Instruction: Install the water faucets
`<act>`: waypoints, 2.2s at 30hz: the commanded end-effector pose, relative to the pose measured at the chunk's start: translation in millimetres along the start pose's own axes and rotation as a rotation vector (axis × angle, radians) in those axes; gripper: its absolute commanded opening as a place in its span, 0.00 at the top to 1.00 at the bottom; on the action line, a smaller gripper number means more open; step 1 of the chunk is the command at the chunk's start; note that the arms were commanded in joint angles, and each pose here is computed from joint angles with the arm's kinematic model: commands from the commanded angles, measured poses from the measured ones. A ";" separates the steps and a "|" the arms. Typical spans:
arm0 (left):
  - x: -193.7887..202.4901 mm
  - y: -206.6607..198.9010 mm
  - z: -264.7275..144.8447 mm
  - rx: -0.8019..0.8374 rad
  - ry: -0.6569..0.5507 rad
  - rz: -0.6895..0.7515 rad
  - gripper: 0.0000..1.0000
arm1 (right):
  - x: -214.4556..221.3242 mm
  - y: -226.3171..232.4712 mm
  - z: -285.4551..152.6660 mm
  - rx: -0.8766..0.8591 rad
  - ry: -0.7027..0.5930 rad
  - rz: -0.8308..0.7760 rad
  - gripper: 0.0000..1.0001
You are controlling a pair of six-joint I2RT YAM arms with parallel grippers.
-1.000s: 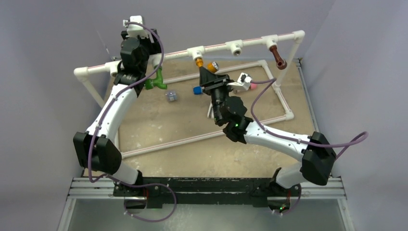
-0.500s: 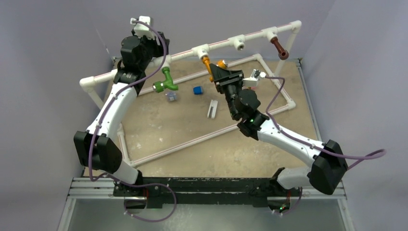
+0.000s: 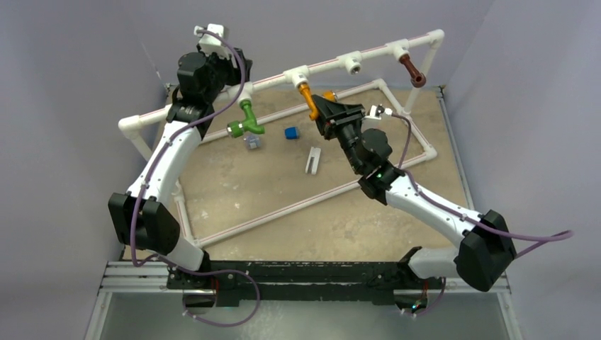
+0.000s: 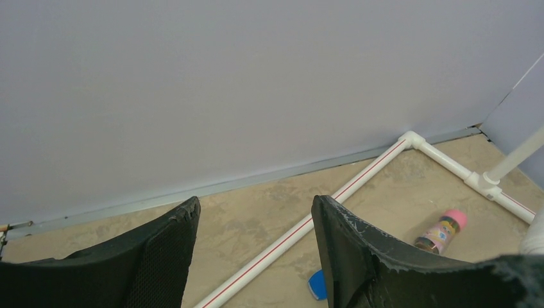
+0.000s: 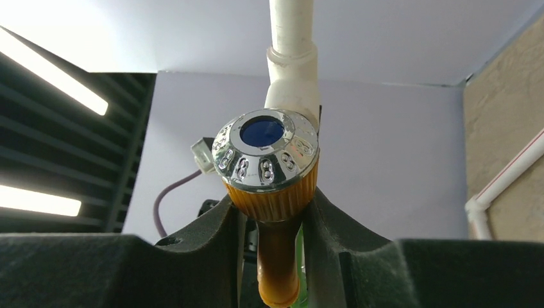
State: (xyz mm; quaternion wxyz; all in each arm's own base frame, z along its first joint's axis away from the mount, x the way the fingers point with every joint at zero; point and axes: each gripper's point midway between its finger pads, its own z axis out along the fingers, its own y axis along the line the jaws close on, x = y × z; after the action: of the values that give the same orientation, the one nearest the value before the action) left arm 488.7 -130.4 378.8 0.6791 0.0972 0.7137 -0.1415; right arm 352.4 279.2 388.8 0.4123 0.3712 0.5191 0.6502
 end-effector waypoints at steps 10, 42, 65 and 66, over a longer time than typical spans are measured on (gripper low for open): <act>106.2 -38.2 -17.5 0.157 0.354 -0.033 0.37 | -28.2 -1.2 -8.4 0.018 -0.057 0.207 0.58; 112.0 -30.6 -14.9 0.118 0.364 -0.022 0.36 | -35.1 35.9 -115.0 -0.425 0.127 -1.851 0.06; 110.3 -30.9 -15.9 0.120 0.360 -0.020 0.36 | -8.6 48.7 -81.9 -0.542 -0.231 -2.752 0.05; 110.6 -30.8 -15.8 0.119 0.360 -0.019 0.36 | -9.9 48.3 -77.8 -0.515 -0.245 -2.750 0.05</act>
State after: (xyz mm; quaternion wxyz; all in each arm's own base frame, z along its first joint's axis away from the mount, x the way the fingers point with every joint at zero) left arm 477.5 -143.2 371.4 0.6600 0.1280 0.7239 -0.1548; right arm 268.3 249.7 391.6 0.7923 -0.5032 0.3209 -0.1271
